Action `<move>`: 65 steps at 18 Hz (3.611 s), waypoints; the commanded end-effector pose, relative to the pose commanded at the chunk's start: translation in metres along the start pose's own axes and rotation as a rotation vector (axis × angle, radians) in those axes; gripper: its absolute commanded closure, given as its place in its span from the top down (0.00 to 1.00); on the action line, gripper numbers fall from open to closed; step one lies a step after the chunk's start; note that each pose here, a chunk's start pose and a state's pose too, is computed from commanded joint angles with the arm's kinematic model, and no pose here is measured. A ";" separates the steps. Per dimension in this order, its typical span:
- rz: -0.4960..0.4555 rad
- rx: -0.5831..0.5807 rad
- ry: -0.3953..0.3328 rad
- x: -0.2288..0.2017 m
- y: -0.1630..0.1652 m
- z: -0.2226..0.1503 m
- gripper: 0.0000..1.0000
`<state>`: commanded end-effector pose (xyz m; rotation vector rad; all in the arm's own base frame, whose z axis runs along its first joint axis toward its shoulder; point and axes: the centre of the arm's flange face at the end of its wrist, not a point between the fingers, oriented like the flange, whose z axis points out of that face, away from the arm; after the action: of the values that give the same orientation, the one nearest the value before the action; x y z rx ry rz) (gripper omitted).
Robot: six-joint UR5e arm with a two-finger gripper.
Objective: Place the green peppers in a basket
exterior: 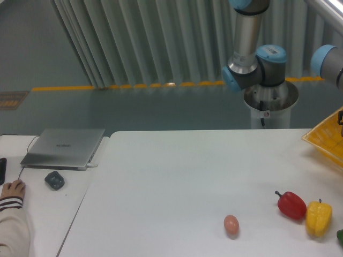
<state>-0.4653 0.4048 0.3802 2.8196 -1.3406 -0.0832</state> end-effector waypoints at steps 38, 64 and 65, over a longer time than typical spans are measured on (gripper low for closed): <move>-1.287 0.045 -0.197 -0.100 -0.039 0.030 1.00; -1.515 0.079 -0.248 -0.132 -0.042 0.085 1.00; -1.515 0.078 -0.246 -0.132 -0.042 0.086 1.00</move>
<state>-0.5206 0.5347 0.2982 3.1397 1.0282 -0.3699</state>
